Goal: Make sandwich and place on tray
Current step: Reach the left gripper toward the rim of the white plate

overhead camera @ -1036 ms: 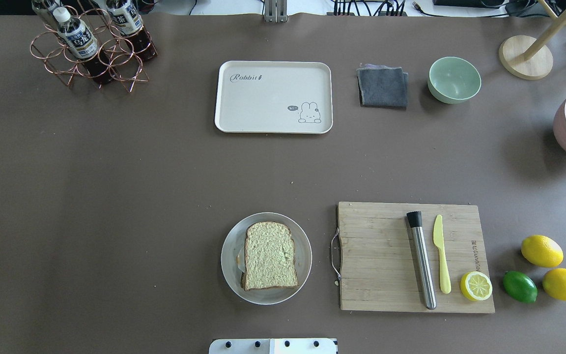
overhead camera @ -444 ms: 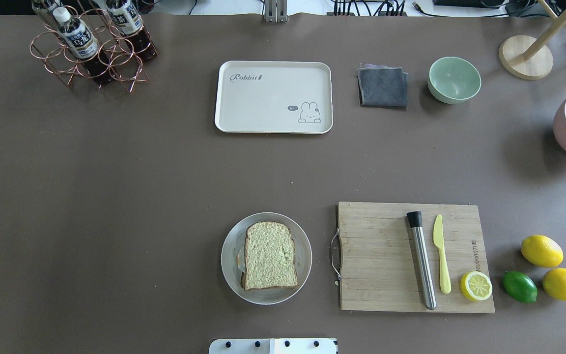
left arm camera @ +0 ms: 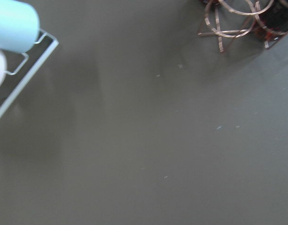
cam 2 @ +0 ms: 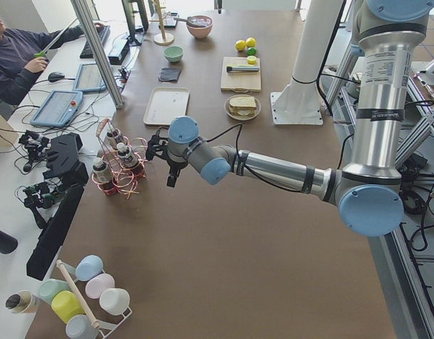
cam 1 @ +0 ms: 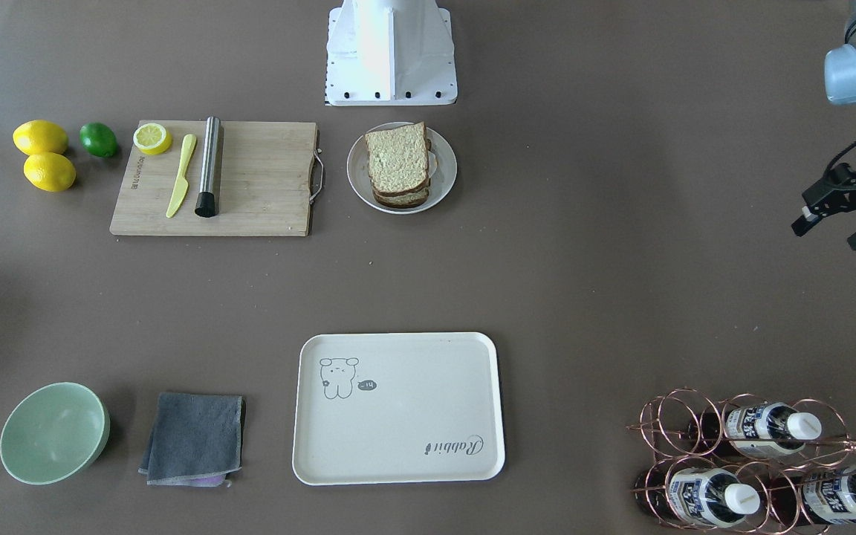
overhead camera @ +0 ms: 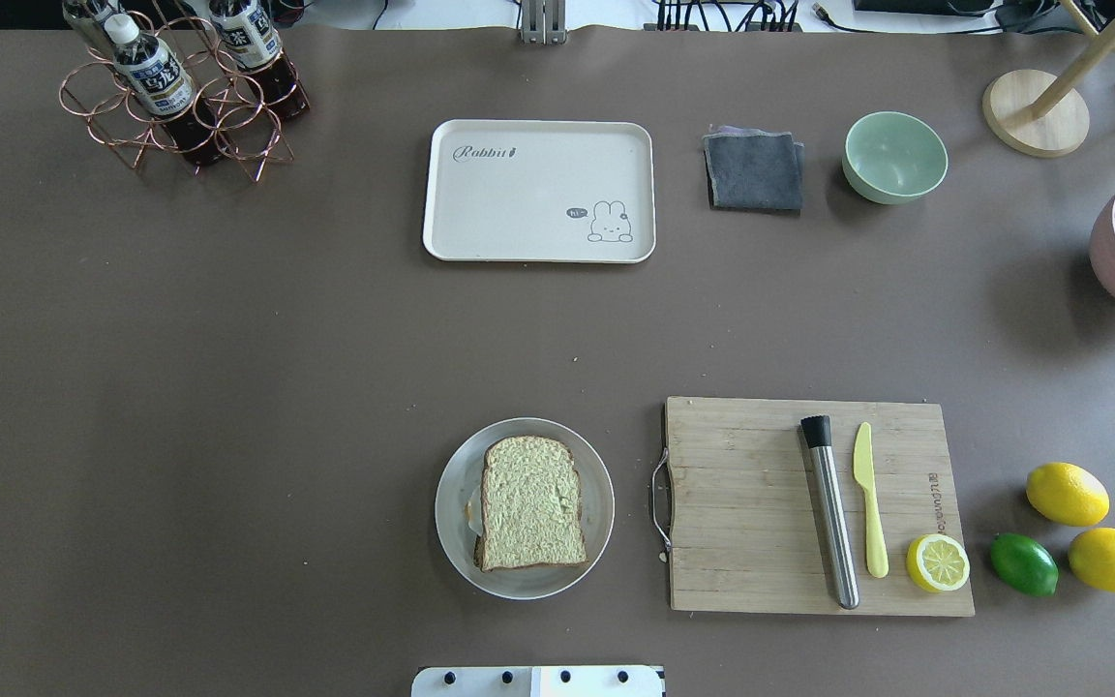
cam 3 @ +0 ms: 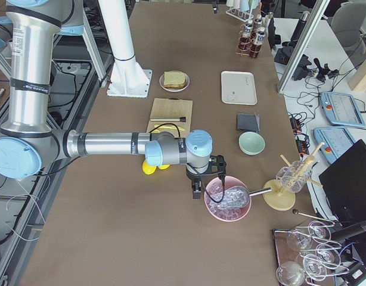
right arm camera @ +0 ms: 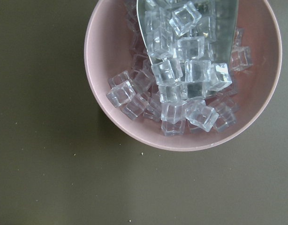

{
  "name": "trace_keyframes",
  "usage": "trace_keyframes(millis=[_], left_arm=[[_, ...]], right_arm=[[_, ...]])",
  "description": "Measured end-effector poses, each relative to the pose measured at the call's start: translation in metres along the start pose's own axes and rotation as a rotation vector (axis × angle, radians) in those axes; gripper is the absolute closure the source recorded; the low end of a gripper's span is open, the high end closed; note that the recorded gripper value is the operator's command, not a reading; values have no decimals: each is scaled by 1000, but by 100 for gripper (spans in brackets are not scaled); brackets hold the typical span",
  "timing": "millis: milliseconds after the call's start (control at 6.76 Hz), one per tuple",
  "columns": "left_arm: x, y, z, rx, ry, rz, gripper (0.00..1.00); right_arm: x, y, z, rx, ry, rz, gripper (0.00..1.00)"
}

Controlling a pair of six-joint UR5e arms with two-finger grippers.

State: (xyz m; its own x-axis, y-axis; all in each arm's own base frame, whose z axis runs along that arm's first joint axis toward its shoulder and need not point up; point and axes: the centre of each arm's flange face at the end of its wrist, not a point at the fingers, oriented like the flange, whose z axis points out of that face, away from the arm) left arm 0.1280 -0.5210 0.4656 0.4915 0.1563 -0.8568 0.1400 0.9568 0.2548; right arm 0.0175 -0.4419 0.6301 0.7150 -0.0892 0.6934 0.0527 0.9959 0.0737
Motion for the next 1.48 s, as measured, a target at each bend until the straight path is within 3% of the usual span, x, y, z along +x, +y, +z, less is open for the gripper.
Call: trace_keyframes(millis=[148,592,888,1036,1184,1332,1480], left_arm=[[49,3,26,-17,60,-37,2],[188,51,123,-57,90,-110,2],[267,91,165,-97,117,-159,3],[295,117,183,-110,125,-148,16],[313,133,191,-123,136,-136,40],[332,151,196,-148,157,-117,50],[351,169,201,-177,177,-97,50]], right_arm=[[0,0,0,0,0,0,0],[1,1,1,-1,0,1,0],[1,0,1,-2,0,2,0],[1,0,1,-3,1,3,0],[2,0,1,-3,1,3,0],[1,0,1,-2,1,2,0],[1,0,1,-2,1,2,0]])
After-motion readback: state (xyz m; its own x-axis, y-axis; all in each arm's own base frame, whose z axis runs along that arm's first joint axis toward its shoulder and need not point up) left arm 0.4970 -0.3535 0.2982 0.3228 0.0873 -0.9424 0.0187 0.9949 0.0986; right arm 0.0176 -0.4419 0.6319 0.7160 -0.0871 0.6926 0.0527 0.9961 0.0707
